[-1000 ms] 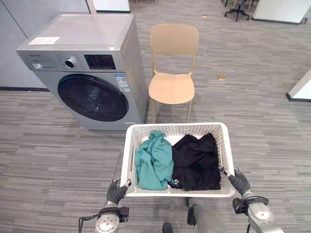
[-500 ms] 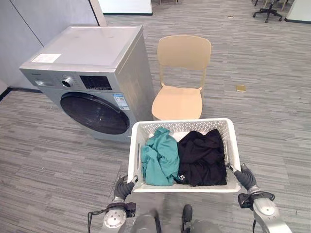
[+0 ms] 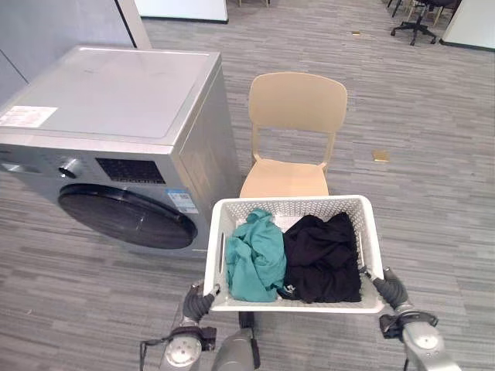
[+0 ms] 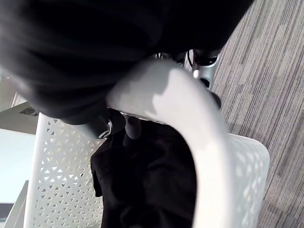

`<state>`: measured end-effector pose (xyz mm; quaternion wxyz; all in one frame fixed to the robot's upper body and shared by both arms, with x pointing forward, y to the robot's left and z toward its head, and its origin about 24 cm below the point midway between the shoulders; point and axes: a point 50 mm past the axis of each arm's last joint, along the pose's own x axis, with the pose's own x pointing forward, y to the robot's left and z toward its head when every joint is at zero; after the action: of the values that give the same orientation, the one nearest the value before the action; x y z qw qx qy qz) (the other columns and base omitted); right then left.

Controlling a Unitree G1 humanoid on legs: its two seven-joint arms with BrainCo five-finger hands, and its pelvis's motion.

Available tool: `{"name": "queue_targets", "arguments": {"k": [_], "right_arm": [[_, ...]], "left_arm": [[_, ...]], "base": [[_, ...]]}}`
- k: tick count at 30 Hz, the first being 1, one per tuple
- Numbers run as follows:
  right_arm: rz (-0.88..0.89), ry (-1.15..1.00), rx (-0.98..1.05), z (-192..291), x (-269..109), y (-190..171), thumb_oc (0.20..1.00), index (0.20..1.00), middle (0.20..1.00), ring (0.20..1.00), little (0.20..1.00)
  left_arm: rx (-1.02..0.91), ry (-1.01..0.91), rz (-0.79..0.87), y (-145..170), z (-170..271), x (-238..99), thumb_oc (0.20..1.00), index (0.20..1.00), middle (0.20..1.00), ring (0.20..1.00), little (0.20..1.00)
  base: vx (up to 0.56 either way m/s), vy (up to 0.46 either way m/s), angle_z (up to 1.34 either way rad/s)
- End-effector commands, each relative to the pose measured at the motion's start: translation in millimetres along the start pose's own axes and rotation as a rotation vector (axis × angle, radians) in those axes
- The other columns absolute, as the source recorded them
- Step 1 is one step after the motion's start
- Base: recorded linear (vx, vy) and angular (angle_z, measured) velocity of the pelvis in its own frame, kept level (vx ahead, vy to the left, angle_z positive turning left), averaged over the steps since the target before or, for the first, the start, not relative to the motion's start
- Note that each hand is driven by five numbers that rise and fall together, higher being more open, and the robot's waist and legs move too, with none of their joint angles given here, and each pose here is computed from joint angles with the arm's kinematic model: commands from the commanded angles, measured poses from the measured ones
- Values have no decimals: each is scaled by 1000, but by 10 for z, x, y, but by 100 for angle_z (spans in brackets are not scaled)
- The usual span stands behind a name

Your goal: Grab the laundry basket,head to the washer,open it,put in the laundry and shut it.

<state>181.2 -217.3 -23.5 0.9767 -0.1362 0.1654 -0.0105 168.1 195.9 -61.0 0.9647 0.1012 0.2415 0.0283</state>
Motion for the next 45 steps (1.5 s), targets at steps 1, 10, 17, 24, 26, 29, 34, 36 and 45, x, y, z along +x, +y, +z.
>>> {"name": "queue_targets", "arguments": {"k": [1,10,17,24,26,29,34,36,45], "right_arm": [[-34,-260,3,500,129,-107,200,200,200,200,200],[-74,-204,29,359,67,-213,200,200,200,200,200],[-123,-193,22,339,47,-368,200,200,200,200,200],[-68,-161,4,286,93,-243,200,200,200,200,200],[-60,-152,-9,271,101,-224,200,200,200,200,200],[-53,-134,-31,239,132,-178,200,200,200,200,200],[-26,-104,-93,226,305,-19,200,200,200,200,200],[-8,-94,-98,220,367,49,200,200,200,200,200],[17,-185,-152,723,953,323,200,200,200,200,200]], "left_arm": [[-8,-233,42,274,453,37,200,200,200,200,200],[27,-257,-7,252,498,50,200,200,200,200,200],[18,-272,-91,80,563,111,200,200,200,200,200],[-30,-177,-86,-28,373,143,200,200,200,200,200],[-40,-151,-94,-66,319,146,200,200,200,200,200],[-44,-123,-104,-113,276,172,200,200,200,200,200],[-67,-125,-63,-111,321,266,200,200,200,200,200],[-68,-131,-43,-87,341,295,200,200,200,200,200],[-33,-226,12,-308,831,720,200,200,200,200,200]], "base": [[190,181,-24],[244,-11,32],[99,-44,73],[95,90,-44],[92,83,-75],[66,165,-23],[-87,108,-54],[-103,38,-88],[-265,-55,-29]]}}
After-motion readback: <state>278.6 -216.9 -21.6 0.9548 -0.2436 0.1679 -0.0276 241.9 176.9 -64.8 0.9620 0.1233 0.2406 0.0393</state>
